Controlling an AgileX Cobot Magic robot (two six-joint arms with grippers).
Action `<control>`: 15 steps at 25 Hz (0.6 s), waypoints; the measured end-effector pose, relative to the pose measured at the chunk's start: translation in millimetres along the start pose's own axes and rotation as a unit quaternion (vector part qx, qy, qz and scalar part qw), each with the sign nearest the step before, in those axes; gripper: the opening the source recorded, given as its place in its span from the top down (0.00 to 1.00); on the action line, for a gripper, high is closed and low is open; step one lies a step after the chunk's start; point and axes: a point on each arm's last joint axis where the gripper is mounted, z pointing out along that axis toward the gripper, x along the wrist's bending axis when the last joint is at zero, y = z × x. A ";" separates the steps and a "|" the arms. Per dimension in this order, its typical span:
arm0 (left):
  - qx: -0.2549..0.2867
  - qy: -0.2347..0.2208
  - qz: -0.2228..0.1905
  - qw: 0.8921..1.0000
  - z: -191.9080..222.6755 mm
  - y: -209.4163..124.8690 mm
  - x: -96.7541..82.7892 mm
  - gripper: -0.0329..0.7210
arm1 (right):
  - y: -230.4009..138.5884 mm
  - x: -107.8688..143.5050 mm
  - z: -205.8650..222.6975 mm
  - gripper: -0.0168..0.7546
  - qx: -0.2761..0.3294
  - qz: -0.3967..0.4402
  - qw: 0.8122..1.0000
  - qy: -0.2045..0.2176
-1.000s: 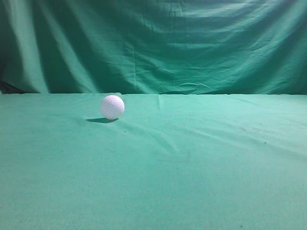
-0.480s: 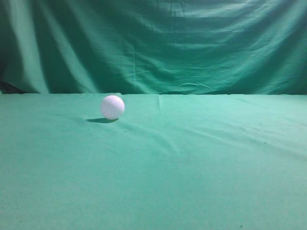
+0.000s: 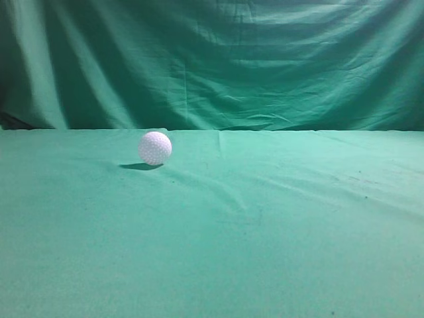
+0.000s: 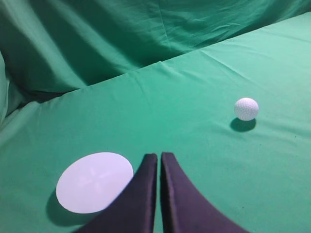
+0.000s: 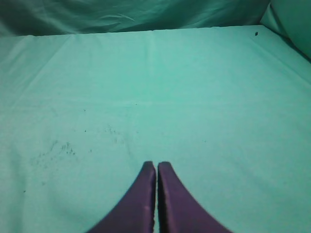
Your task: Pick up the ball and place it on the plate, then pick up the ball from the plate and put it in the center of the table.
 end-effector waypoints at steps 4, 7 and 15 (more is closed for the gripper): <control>0.011 -0.002 0.003 1.000 1.0 -4.7 -1.0 0.96 | -0.2 0.0 0.0 0.98 0.001 0.000 1.000 0.000; 0.038 -0.006 -0.017 0.999 6.3 -22.8 -4.3 0.96 | -0.2 0.0 0.0 0.98 0.001 0.000 1.000 0.000; 0.072 0.041 -0.074 0.994 11.5 -46.9 -0.2 0.96 | -0.2 0.0 0.0 0.98 0.001 0.000 1.000 0.000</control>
